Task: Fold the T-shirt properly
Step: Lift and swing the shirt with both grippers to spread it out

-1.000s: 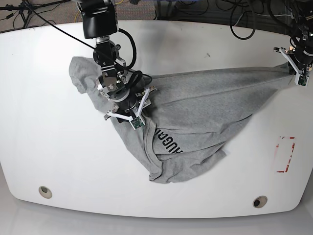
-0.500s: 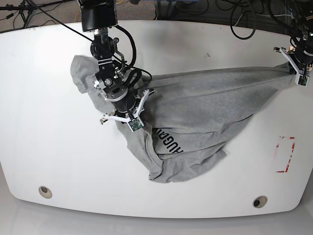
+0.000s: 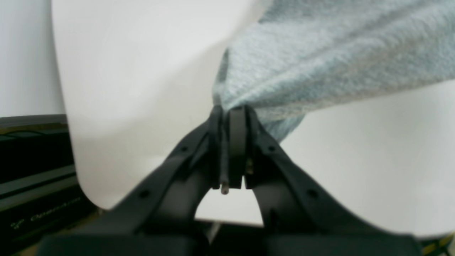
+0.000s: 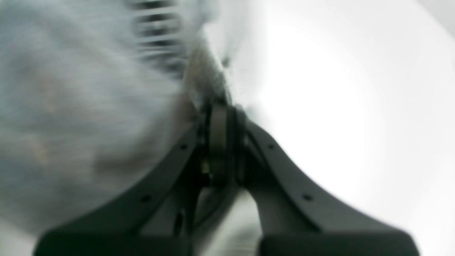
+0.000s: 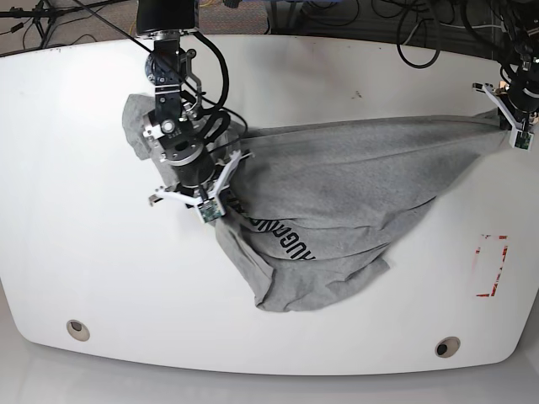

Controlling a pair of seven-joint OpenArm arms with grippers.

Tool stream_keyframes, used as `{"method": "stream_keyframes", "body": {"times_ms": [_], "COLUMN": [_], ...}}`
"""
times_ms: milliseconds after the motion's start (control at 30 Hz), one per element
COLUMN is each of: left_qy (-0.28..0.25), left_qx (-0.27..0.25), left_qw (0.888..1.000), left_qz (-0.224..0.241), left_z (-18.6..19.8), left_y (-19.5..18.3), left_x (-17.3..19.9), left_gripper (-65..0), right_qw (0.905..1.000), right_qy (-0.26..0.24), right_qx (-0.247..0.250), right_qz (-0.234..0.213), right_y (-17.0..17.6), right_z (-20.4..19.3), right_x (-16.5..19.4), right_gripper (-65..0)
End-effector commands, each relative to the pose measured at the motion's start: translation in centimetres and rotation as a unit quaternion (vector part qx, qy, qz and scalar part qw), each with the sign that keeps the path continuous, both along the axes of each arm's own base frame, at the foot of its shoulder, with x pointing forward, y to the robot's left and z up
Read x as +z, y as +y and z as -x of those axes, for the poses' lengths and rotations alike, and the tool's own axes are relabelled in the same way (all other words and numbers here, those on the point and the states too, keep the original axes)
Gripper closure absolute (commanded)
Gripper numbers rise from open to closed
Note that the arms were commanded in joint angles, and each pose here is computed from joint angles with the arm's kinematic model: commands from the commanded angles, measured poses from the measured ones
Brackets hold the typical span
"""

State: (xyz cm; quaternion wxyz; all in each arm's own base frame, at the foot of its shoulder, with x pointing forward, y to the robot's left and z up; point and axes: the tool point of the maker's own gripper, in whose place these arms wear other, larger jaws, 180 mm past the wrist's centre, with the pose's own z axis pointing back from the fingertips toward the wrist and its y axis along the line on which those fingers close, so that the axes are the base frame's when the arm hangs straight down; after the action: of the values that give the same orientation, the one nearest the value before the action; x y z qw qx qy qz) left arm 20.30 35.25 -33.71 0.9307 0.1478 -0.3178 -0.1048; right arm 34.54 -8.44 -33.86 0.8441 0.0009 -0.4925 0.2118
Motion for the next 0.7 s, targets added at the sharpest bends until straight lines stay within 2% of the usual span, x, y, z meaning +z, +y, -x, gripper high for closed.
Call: {"method": "stream_keyframes", "body": {"times_ms": [0,300,400,667], "left_qy": [-0.048,-0.150,-0.190,-0.272], "left_qx": [-0.013,-0.010,-0.007,-0.009], "left_qw": [0.999,0.988,0.981,0.961], "left_qz": [-0.020,-0.047,-0.049,-0.048], "left_z": [-1.7,-5.8,-7.7,-11.7], "left_y": [0.3,0.5,0.6,0.0], "left_x": [2.8,9.0,11.3,16.6], "left_gripper": [0.0,0.0,0.0,0.0], "right_qw": [0.9984,0.9918,0.9885,0.9845], "right_qy": [-0.055,-0.113,-0.135,-0.152], "right_qx": [-0.018,-0.052,-0.055,-0.060], "right_qz": [-0.001,0.027,0.039,0.064], "right_y": [-1.4,-6.0,-6.9,-8.8], "right_z": [-1.6,-5.0,-6.3,-9.5], "right_x": [3.4,7.8,9.7,12.5], "right_gripper": [0.0,0.0,0.0,0.0]}}
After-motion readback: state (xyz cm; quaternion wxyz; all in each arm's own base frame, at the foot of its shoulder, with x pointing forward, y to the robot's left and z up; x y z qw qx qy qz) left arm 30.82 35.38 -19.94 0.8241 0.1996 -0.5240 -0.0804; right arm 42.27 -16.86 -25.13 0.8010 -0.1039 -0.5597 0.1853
